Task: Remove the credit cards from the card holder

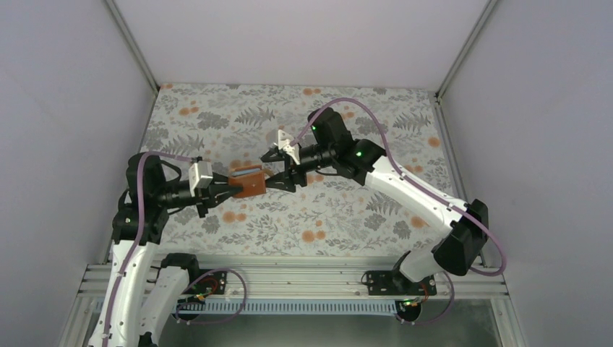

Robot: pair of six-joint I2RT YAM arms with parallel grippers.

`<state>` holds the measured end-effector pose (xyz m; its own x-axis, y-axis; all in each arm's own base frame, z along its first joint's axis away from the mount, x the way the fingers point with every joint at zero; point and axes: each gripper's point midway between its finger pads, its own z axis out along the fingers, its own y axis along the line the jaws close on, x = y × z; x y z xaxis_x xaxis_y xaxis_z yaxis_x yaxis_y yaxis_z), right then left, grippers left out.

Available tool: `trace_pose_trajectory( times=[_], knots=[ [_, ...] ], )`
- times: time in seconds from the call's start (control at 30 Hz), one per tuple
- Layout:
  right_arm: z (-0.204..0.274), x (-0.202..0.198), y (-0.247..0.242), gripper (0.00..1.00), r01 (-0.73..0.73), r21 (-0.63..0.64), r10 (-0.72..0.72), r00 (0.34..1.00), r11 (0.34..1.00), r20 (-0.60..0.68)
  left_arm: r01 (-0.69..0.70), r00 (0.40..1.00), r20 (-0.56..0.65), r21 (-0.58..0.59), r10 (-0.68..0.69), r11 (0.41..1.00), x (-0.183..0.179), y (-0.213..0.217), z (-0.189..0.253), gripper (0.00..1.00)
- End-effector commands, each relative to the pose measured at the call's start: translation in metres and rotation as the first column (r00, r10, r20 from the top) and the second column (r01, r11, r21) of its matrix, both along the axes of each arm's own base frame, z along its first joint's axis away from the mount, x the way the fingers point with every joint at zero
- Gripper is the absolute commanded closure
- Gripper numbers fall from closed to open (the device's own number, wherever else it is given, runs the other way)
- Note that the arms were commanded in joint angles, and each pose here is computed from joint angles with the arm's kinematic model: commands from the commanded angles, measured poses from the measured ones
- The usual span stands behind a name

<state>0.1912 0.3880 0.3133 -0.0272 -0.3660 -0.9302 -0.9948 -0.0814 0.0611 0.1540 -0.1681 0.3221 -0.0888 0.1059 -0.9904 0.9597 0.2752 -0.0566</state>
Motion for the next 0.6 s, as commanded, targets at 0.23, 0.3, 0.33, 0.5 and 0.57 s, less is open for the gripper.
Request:
trace_pose_trajectory(
  times=[0.23,0.3,0.33,0.5,0.57],
  knots=[
    [0.056,-0.051,0.029,0.29,-0.207,0.169,0.201,0.978,0.964,0.051,-0.006,0.992,0.126,0.033,0.001,0.999,0.0,0.001,0.007,0.98],
    [0.051,-0.046,0.033,0.22,-0.176,0.152,0.171,0.984,0.972,0.047,0.006,0.991,0.132,0.032,-0.011,0.999,-0.002,0.001,0.006,0.97],
    [0.049,-0.044,0.034,0.2,-0.171,0.147,0.166,0.985,0.974,0.046,0.009,0.991,0.131,0.032,-0.013,0.999,-0.002,0.0,0.004,0.98],
    [0.051,-0.046,0.034,0.16,-0.194,0.143,0.185,0.98,0.971,0.075,0.01,0.991,0.134,0.038,-0.015,0.999,-0.002,0.0,0.003,0.98],
    [0.057,-0.048,0.033,0.16,-0.21,0.147,0.198,0.976,0.967,0.093,0.012,0.99,0.138,0.04,-0.017,0.999,-0.003,0.0,0.004,0.98]
  ],
)
